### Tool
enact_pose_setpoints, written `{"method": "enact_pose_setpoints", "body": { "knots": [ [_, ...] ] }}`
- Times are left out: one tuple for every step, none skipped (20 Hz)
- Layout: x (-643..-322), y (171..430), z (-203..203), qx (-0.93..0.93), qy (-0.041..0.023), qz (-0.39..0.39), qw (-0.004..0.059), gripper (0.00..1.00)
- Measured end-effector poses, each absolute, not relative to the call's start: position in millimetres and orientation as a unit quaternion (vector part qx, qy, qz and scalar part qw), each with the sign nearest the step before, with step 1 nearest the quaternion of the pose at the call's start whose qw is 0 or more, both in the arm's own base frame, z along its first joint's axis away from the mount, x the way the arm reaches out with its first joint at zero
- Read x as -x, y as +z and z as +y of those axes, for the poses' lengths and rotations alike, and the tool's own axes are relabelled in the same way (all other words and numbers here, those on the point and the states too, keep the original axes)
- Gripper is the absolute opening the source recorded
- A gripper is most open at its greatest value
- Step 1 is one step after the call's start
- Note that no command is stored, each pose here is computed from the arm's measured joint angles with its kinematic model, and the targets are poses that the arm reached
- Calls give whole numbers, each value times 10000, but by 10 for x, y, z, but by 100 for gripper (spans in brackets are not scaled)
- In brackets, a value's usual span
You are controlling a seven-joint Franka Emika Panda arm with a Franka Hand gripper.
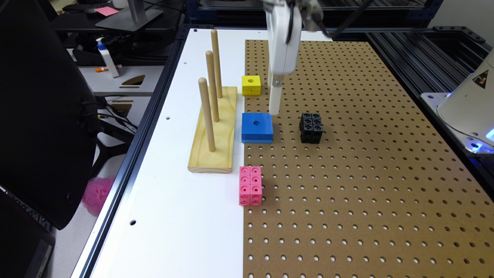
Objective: Pick up blue block.
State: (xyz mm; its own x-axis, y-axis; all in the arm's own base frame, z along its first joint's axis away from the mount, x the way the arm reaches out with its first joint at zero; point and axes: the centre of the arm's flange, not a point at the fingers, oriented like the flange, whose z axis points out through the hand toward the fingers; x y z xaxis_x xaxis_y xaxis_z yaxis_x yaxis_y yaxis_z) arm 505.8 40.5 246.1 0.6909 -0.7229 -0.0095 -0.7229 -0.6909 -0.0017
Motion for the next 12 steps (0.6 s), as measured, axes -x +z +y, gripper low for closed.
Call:
{"method": "enact_pose_setpoints", "body": {
  "knots": [
    [-5063,2401,406,9195,33,3931,32,100],
    [-5066,2370,406,9195,27,3931,35,100],
    [-5069,2362,407,9195,19,3930,40,100],
    [-5075,2368,409,9196,9,3929,45,100],
    [-5083,2376,411,9196,-1,3928,51,100],
    [-5097,2390,416,9198,-17,3924,60,100],
    [-5111,2404,423,9200,-34,3919,69,100],
    [-5127,2419,429,9202,-52,3914,80,100],
    [-5146,2436,435,9203,-72,3911,91,100],
    [-5162,2449,439,9204,-90,3908,100,100],
    [-5181,2458,441,9204,-104,3908,108,100],
    [-5200,2459,443,9204,-112,3907,113,100]
  ]
}}
